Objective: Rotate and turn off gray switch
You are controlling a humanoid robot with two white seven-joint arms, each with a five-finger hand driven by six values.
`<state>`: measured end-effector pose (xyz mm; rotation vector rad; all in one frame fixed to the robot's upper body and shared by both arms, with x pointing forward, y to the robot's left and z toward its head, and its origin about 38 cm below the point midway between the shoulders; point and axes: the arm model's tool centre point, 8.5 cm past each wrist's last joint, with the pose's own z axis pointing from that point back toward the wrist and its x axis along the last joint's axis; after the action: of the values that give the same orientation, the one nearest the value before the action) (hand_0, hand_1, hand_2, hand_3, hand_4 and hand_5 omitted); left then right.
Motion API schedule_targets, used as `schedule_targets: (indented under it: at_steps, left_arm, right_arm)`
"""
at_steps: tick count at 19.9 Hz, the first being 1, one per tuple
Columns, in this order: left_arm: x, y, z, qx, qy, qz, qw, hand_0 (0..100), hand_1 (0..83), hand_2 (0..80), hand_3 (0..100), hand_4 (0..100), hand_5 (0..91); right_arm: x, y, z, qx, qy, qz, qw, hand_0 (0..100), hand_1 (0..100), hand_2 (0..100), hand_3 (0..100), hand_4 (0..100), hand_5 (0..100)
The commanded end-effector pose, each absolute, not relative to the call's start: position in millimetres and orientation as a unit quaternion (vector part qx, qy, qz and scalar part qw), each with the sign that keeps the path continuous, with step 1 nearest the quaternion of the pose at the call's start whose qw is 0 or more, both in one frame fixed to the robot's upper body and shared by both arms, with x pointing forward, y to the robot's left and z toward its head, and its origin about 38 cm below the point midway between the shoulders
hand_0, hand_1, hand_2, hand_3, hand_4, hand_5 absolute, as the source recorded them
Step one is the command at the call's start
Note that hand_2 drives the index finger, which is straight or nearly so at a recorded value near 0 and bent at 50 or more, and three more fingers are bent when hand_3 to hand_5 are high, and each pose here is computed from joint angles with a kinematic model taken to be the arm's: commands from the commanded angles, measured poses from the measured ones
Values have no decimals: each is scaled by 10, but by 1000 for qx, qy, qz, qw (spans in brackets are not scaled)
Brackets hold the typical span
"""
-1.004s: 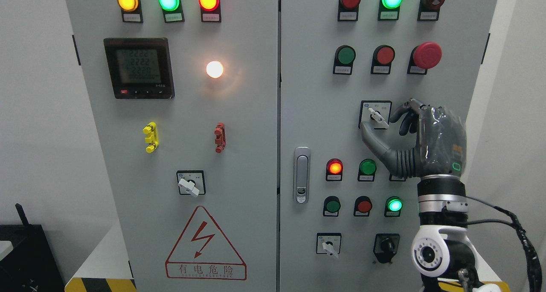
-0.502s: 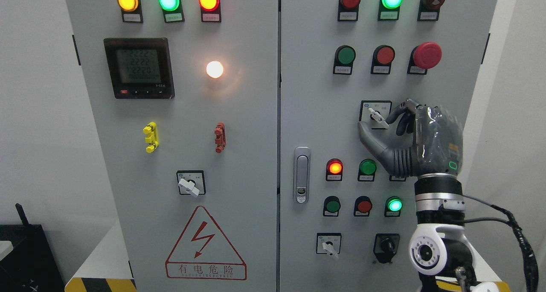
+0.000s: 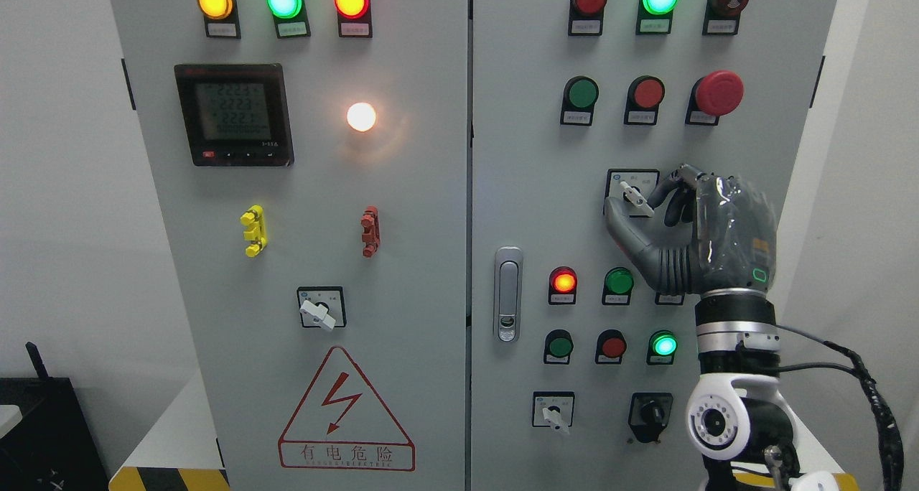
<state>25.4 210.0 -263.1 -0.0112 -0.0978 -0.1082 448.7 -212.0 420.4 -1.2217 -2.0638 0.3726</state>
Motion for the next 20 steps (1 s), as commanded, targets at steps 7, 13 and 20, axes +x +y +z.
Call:
schedule_targets:
  at_steps: [7, 13, 20]
  left_arm:
    - [255, 2099, -2631, -5, -49, -38, 998, 120, 389, 0, 0, 0, 0]
    - [255, 2099, -2631, -5, -49, -38, 998, 120, 389, 0, 0, 0, 0]
    - [250, 2099, -2631, -5, -48, -38, 998, 120, 389, 0, 0, 0, 0]
  right_arm:
    - [4501, -2134, 4203, -478, -792, 153, 347, 212, 410, 646, 886, 878, 1000]
    - [4501, -2135, 4203, -479, -792, 153, 347, 393, 374, 650, 890, 878, 1000]
    - [4511, -2112, 4212, -490, -784, 156, 347, 413, 415, 657, 897, 879, 1000]
